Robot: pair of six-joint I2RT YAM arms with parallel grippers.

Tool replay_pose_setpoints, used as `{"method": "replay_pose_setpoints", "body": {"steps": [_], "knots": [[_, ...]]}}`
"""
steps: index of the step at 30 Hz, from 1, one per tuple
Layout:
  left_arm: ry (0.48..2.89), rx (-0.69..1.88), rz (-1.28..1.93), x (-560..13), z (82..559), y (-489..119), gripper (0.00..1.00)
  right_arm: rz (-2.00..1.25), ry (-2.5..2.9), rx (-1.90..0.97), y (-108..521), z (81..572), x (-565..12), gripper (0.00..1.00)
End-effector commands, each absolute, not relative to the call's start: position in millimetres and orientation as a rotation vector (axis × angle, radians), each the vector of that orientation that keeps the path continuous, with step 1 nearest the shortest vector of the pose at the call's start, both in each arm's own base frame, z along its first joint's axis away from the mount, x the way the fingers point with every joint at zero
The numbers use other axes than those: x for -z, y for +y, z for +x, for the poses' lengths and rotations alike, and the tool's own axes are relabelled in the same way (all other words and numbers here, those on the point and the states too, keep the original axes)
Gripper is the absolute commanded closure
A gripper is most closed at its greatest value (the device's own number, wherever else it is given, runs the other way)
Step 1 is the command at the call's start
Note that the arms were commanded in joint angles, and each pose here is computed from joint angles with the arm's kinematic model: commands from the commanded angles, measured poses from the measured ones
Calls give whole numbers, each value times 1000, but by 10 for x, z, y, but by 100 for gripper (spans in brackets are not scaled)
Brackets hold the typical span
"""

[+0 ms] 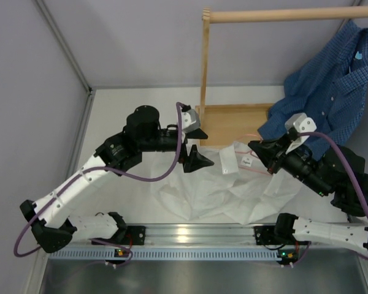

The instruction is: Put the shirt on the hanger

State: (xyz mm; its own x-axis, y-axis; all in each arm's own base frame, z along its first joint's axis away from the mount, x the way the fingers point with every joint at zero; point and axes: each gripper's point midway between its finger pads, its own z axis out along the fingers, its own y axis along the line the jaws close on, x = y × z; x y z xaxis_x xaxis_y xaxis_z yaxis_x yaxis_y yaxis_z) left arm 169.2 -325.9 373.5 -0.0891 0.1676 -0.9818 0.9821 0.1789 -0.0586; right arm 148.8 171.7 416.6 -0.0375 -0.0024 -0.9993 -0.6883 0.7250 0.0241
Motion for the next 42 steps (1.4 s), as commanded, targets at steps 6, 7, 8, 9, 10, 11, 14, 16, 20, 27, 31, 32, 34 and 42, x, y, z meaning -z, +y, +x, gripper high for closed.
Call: {"method": "replay_pose_setpoints", "body": {"steps": [6, 7, 8, 9, 10, 11, 14, 16, 20, 27, 31, 32, 34, 42], "knots": [[1264, 1302, 1472, -3642, 1352, -3583, 2, -671, 1463, -719, 1840, 1309, -4320, 100], [1265, 1313, 1480, -3620, 1348, -3595, 3, -677, 1461, -725, 1854, 1300, -4320, 100], [1261, 1318, 1483, -3615, 1350, -3608, 4, -678, 1446, -741, 1865, 1282, -4360, 100], [1267, 1326, 1479, -3614, 1358, -3624, 4, -687, 1437, -749, 1883, 1269, -4366, 100], [1272, 1332, 1479, -3595, 1372, -3647, 6, -701, 1426, -768, 1902, 1238, -4375, 100], [1263, 1338, 1482, -3599, 1369, -3656, 12, -704, 1416, -777, 1917, 1227, -4401, 100], [1269, 1346, 1481, -3558, 1379, -3676, 38, -686, 1416, -769, 1919, 1259, -4427, 100], [1272, 1338, 1480, -3536, 1381, -3667, 64, -659, 1414, -759, 1891, 1289, -4448, 100], [1267, 1303, 1478, -3489, 1350, -3583, 82, -626, 1420, -728, 1827, 1338, -4455, 100], [1259, 1210, 1437, -3452, 1338, -3417, 85, -541, 1415, -714, 1653, 1367, -4514, 100], [1255, 1208, 1428, -3473, 1331, -3403, 83, -498, 1414, -722, 1595, 1374, -4554, 100], [1250, 1212, 1427, -3489, 1327, -3406, 82, -497, 1412, -730, 1600, 1366, -4564, 100], [1237, 1237, 1430, -3516, 1302, -3423, 81, -514, 1410, -747, 1655, 1351, -4570, 100], [1229, 1265, 1437, -3558, 1288, -3456, 100, -468, 1426, -739, 1737, 1444, -4592, 100]]}}
